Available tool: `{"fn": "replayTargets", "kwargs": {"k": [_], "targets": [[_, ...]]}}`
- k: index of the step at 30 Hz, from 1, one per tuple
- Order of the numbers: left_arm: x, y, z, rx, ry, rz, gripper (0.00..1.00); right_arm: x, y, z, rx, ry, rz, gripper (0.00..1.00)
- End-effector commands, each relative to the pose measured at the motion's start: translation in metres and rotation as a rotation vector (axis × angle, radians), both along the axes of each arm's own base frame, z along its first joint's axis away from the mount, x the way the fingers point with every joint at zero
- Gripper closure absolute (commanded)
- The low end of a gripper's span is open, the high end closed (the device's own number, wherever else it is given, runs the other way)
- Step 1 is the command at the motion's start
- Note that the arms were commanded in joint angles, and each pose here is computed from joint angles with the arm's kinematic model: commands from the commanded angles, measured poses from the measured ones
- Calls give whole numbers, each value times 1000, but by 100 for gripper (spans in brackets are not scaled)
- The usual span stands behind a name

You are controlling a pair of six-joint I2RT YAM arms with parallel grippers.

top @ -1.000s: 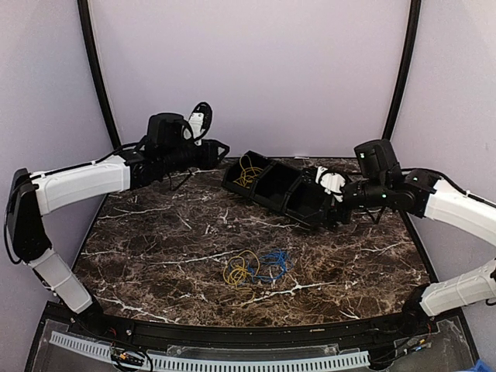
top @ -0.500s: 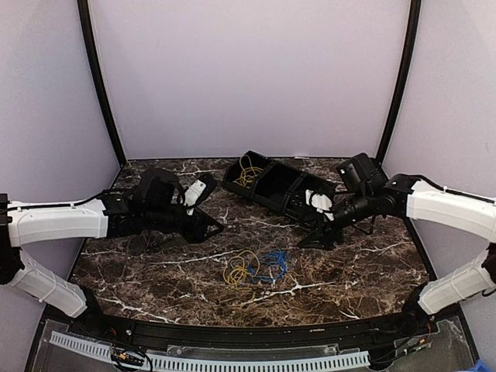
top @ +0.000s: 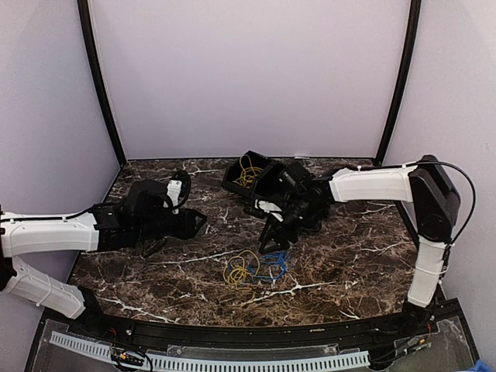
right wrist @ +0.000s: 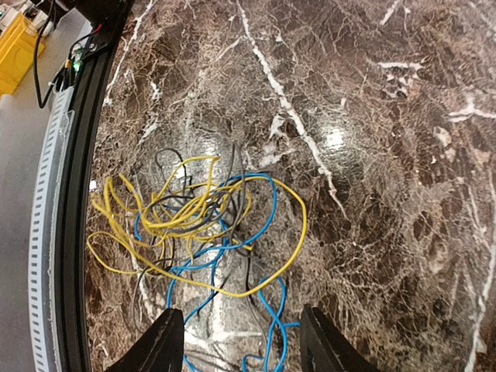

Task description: Untangle the cables

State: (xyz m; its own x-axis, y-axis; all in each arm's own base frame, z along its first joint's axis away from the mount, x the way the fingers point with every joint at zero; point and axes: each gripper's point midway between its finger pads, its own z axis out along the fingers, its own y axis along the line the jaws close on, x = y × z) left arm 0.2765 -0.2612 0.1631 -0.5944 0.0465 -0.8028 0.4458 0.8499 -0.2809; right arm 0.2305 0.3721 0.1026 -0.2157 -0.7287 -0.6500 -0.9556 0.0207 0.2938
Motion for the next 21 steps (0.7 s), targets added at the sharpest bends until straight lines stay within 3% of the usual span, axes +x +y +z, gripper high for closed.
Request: {"fn": "replayTargets", "kwargs": {"k": [1,6,13,21], "targets": [[15,20,8,-66,-30,188,55,-6,17,-9,-19,127,15,48],[13,24,0,-65,-21,203,56,3,31,-26,-53,177,-22,46],[7,26,3,-89,-38,179,55,8,36,-51,-116,224,-40,54],[5,20,0,-104,-55,137,55,10,42,-33,-95,205,-33,94]]}}
